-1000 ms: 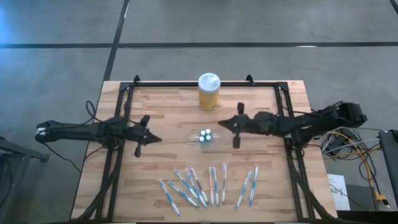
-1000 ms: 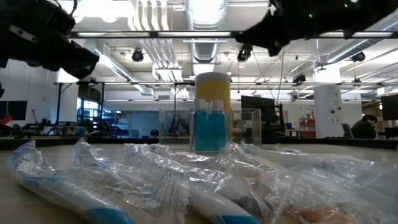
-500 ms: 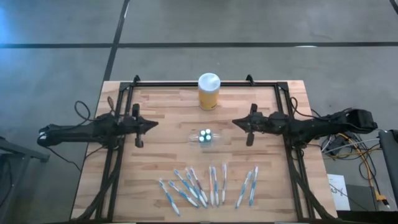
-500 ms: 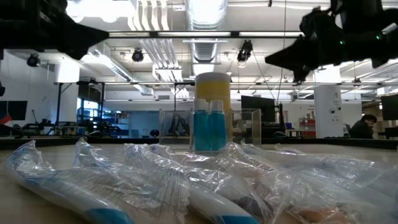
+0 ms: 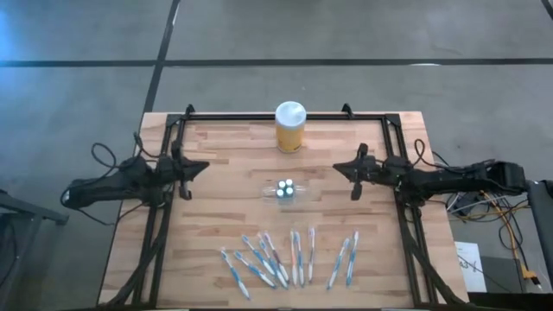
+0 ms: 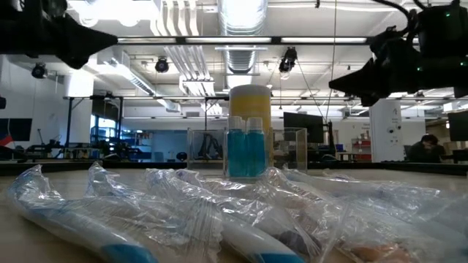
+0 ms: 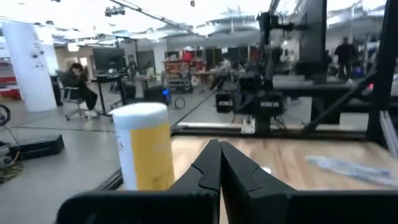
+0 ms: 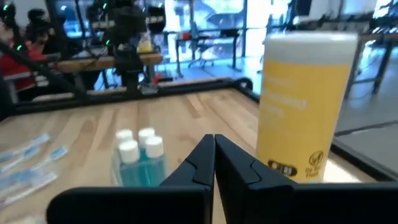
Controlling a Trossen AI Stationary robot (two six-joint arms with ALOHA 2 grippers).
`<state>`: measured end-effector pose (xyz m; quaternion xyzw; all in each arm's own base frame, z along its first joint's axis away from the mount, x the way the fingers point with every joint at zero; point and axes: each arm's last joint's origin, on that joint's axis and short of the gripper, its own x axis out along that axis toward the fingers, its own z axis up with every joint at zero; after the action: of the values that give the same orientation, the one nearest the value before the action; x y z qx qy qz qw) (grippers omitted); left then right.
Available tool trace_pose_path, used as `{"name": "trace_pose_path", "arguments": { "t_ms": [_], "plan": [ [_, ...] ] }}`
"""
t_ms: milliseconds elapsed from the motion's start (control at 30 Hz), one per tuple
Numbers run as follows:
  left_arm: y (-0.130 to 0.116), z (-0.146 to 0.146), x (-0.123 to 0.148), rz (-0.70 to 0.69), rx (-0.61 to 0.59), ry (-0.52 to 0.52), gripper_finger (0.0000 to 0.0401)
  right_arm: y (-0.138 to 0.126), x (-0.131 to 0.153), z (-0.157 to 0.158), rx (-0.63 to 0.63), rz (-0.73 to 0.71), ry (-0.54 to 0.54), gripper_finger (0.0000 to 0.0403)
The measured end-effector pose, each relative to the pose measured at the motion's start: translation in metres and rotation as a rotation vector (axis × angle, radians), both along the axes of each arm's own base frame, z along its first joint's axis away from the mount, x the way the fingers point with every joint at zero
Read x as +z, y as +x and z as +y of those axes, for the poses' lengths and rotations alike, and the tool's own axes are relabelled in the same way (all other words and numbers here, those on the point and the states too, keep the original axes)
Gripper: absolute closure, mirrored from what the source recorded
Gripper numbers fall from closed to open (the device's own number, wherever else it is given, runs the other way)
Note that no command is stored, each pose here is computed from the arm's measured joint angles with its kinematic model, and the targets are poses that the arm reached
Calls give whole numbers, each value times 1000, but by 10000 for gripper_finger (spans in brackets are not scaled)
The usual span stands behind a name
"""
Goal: Pick & Place toothbrushing station
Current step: Adjust the transparent organizer
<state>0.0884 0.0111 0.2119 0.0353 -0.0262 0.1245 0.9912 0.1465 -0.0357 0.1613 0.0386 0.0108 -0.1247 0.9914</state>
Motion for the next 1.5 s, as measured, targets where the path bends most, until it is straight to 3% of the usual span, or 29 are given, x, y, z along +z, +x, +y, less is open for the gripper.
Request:
{"name": "trace_pose_path", "arguments": {
  "t_ms": [300,433,600,900,1167,1500],
  "plan": [
    [18,2,-51,118,1,-83,399,-9,1,-41,47,49,109,395],
    [19,2,-54,149,-14,-102,399,-6,-4,-42,79,83,75,395],
    [19,2,-53,143,-32,-84,399,-10,-4,-36,153,-33,-33,395],
    [16,1,-52,123,-34,-101,399,-21,-2,-43,69,-37,31,394],
    [14,1,-51,97,-37,-128,399,-30,7,-30,57,-70,56,394],
    [14,0,-52,110,-58,-146,398,-32,6,11,-13,-25,38,394]
  ]
}}
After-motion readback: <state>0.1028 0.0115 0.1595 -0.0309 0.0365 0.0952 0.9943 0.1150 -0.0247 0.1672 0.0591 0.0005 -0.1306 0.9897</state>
